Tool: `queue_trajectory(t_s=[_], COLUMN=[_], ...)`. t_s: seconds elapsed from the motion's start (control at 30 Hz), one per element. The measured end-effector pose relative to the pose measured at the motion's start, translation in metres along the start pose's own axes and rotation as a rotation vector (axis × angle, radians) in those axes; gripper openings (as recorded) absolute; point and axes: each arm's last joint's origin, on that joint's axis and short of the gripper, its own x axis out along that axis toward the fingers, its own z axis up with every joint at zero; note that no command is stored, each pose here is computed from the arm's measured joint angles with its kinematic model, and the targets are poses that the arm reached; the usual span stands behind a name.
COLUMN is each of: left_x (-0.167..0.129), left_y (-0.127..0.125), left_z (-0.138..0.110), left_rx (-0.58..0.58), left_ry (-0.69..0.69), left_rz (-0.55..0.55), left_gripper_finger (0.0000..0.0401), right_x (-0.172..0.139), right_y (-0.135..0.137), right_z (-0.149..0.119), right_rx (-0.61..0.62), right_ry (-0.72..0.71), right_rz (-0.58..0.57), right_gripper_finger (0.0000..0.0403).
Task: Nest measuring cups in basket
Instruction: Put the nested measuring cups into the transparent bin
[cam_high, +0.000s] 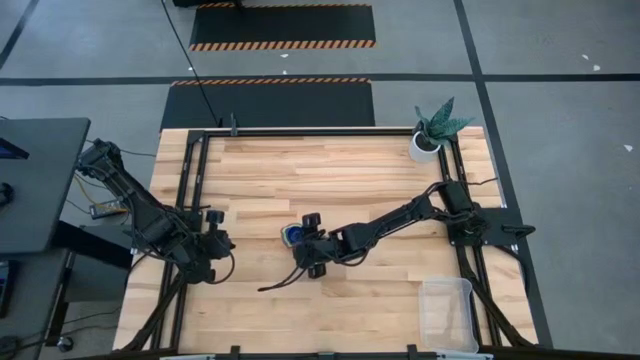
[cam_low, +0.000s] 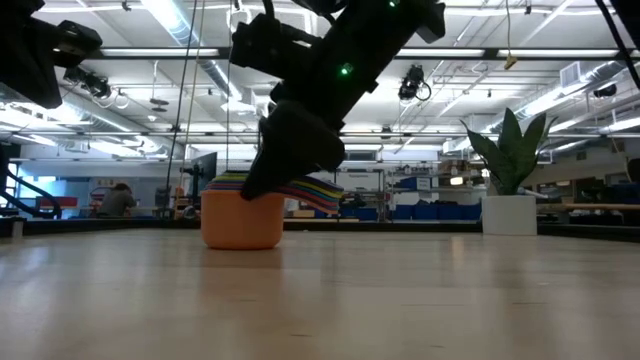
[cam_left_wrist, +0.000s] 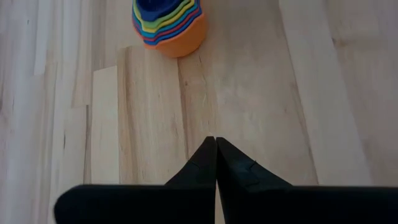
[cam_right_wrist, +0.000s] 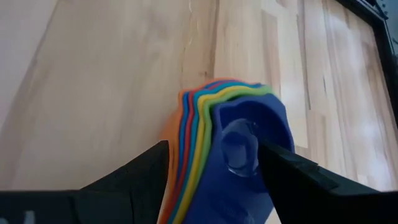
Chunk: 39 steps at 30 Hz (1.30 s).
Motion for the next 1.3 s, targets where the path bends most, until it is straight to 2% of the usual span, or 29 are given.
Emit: queue_trajectory(t_s=[0.33,0.73,0.97,1.17,1.3], left_x=[0.000,0.000,0.000,0.000,0.000], left_y=[0.000,0.000,0.000,0.000,0.000], left_z=[0.000,0.000,0.000,0.000,0.000], left_rx=[-0.001,-0.001,-0.001,-0.001,-0.001], left_ry=[-0.001,-0.001,-0.001,-0.001,-0.001], left_rz=[-0.001,-0.001,-0.001,-0.001,-0.001], left_gripper_finger=[0.0007,0.0007,0.0007,0.0007,0.0007], right_x=[0.002,-0.001,-0.013,-0.021,-0.031], right_y=[0.001,0.008,0.006,0.000,-0.001], right_z=[-0.005,-0.006,0.015,0.023,0.027], right_rx=[-0.042,-0.053,-0.055,-0.058,0.037], right_ry=[0.021,0.022,-0.010,0.035,0.084], right_rz=[0.097,0.080,0.035,0.015,-0.088], right_gripper_finger=[0.0252,0.0252,0.0252,0.0252,0.0252])
